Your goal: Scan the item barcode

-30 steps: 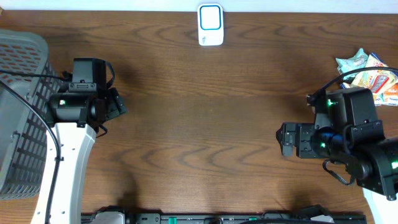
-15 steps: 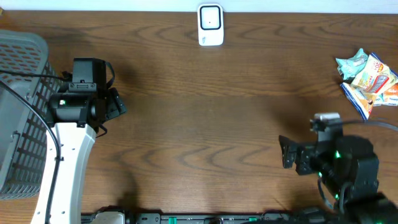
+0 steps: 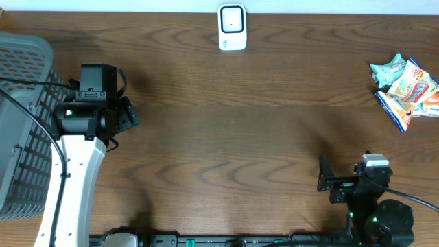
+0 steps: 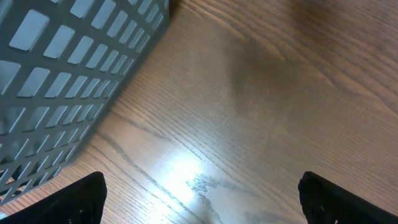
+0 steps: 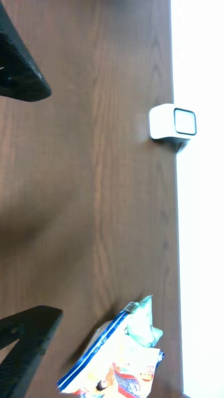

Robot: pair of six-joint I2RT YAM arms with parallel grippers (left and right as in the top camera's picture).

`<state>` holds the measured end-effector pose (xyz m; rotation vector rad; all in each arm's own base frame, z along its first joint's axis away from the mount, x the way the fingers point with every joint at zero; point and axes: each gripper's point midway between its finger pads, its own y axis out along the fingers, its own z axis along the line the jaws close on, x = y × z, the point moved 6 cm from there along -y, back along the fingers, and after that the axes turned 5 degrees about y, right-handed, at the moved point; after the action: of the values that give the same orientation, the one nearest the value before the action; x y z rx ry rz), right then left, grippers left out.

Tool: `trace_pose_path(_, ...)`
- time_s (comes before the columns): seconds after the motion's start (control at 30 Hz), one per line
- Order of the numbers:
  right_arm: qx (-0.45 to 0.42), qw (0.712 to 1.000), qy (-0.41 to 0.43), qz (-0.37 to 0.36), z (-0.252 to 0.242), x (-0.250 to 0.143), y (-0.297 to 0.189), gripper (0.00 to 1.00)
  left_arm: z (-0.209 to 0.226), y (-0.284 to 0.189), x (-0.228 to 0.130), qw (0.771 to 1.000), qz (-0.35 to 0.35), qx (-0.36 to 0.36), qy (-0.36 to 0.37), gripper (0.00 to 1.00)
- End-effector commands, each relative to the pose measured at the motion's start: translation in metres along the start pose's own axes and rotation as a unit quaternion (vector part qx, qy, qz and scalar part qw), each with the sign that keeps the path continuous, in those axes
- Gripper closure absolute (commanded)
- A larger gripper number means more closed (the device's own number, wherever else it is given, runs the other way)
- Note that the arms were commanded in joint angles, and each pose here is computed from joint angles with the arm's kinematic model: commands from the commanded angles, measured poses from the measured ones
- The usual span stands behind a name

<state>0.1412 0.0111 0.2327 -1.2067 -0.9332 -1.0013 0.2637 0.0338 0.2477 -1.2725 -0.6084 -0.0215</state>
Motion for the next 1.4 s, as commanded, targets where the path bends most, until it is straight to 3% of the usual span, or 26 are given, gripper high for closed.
trace_pose_path(0.0,0.004,1.000,-0.006,-0.030,-0.001,-0.006,0.008,0.01,0.003,0.000,0.001,1.000,-0.003,0.011,0.002,0.02)
trace_pose_path(0.5,0.009,0.998,0.005,-0.067,-0.005,-0.036,0.042,0.01,0.003,0.000,0.001,1.000,-0.003,0.011,0.001,0.02)
trace_pose_path(1.03,0.017,0.989,0.011,-0.149,-0.007,-0.040,0.060,0.01,0.003,0.000,0.001,1.000,-0.003,0.011,0.002,0.02)
trace_pose_path(1.37,0.014,0.990,0.011,-0.138,-0.009,-0.044,0.061,0.01,0.003,0.000,0.001,1.000,-0.003,0.011,0.002,0.02)
